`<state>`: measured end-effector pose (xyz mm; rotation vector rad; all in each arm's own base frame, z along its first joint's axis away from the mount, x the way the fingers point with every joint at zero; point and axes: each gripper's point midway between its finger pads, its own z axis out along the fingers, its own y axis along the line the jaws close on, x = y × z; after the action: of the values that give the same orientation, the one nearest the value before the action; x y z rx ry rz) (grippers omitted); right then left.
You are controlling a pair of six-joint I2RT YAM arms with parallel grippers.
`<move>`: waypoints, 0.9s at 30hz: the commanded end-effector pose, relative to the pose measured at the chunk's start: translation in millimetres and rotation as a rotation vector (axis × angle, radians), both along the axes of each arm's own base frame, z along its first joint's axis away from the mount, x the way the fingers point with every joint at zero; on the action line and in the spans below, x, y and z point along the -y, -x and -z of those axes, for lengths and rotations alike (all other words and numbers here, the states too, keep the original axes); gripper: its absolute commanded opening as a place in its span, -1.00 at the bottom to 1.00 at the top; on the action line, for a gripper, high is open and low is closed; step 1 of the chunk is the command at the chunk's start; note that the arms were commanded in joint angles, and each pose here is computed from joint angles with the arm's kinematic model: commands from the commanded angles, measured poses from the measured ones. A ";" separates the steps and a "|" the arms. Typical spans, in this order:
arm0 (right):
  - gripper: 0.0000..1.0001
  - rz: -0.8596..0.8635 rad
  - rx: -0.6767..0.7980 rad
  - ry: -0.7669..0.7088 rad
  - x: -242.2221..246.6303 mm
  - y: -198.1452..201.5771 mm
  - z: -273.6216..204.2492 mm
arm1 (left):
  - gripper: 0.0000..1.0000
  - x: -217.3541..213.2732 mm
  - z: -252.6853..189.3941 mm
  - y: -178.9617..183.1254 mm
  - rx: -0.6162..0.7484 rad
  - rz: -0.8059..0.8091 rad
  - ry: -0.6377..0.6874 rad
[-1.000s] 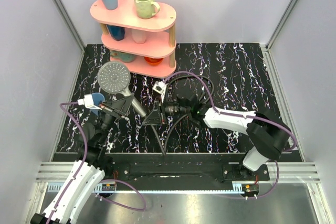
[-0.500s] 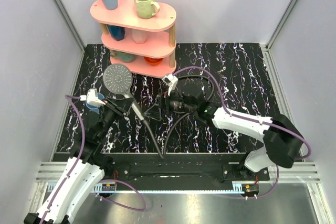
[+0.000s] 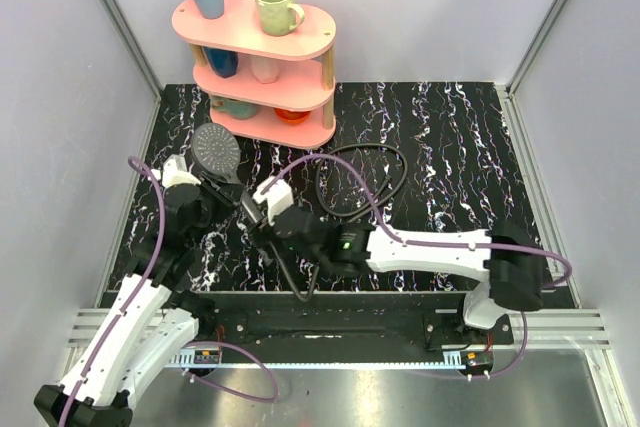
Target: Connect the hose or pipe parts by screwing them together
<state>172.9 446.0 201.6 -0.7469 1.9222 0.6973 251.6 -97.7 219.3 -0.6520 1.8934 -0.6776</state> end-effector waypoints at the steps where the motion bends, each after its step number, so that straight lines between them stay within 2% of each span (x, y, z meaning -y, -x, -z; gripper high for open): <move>1: 0.62 0.116 0.156 0.133 -4.9 -7.1 -1.0 | -1.00 -5.0 -39.4 -8.3 0.088 -0.036 0.009; 4: 0.52 0.125 0.198 0.189 -16.3 -2.3 7.7 | -1.00 -4.6 -39.7 -8.3 0.077 -0.036 0.011; 7: 0.28 0.178 0.248 0.248 -19.0 -6.4 17.1 | -1.00 -4.1 -39.0 -7.5 0.069 -0.036 0.018; 8: 0.06 0.189 0.263 0.256 -19.0 -3.6 16.3 | -1.00 -4.4 -38.6 -7.1 0.066 -0.038 0.018; 12: -0.49 0.249 0.293 0.250 -15.7 -9.6 9.3 | -1.00 0.3 -32.7 -2.0 0.050 -0.019 0.052; 14: -0.65 0.229 0.283 0.225 -17.8 -8.7 4.0 | -1.00 7.7 -24.3 4.1 0.051 0.022 0.085; 15: -0.83 0.195 0.257 0.210 -21.0 -9.8 4.9 | -1.00 11.3 -28.3 4.5 0.079 0.033 0.119; 17: -0.98 0.163 0.236 0.153 -20.5 -11.7 -5.4 | -1.00 15.9 -22.6 11.1 0.102 0.064 0.152; 19: -1.00 0.074 0.207 0.101 -17.3 -10.1 -11.0 | -1.00 17.9 -30.4 14.6 0.160 0.083 0.181; 20: -1.00 0.031 0.193 0.029 -22.4 -8.8 -20.8 | -1.00 22.3 -23.6 16.4 0.163 0.111 0.185; 21: -1.00 -0.090 0.144 -0.048 -32.0 5.2 -27.5 | -1.00 24.4 -33.9 15.3 0.224 0.125 0.201; 23: -1.00 -0.162 0.098 -0.174 -19.9 -3.0 -42.6 | -1.00 35.1 -30.4 22.9 0.267 0.197 0.241; 24: -1.00 -0.260 0.038 -0.239 -20.1 8.0 -46.9 | -1.00 38.6 -46.8 24.3 0.347 0.221 0.276; 25: -1.00 -0.280 0.033 -0.309 -7.8 -1.1 -55.6 | -1.00 39.9 -52.9 28.8 0.390 0.239 0.293; 27: -1.00 -0.368 -0.024 -0.372 0.5 5.2 -60.9 | -1.00 46.1 -59.6 34.5 0.460 0.289 0.327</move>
<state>176.3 436.0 166.6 -0.8978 1.9130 0.7228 237.7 -112.2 224.6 -0.6358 1.6738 -0.9597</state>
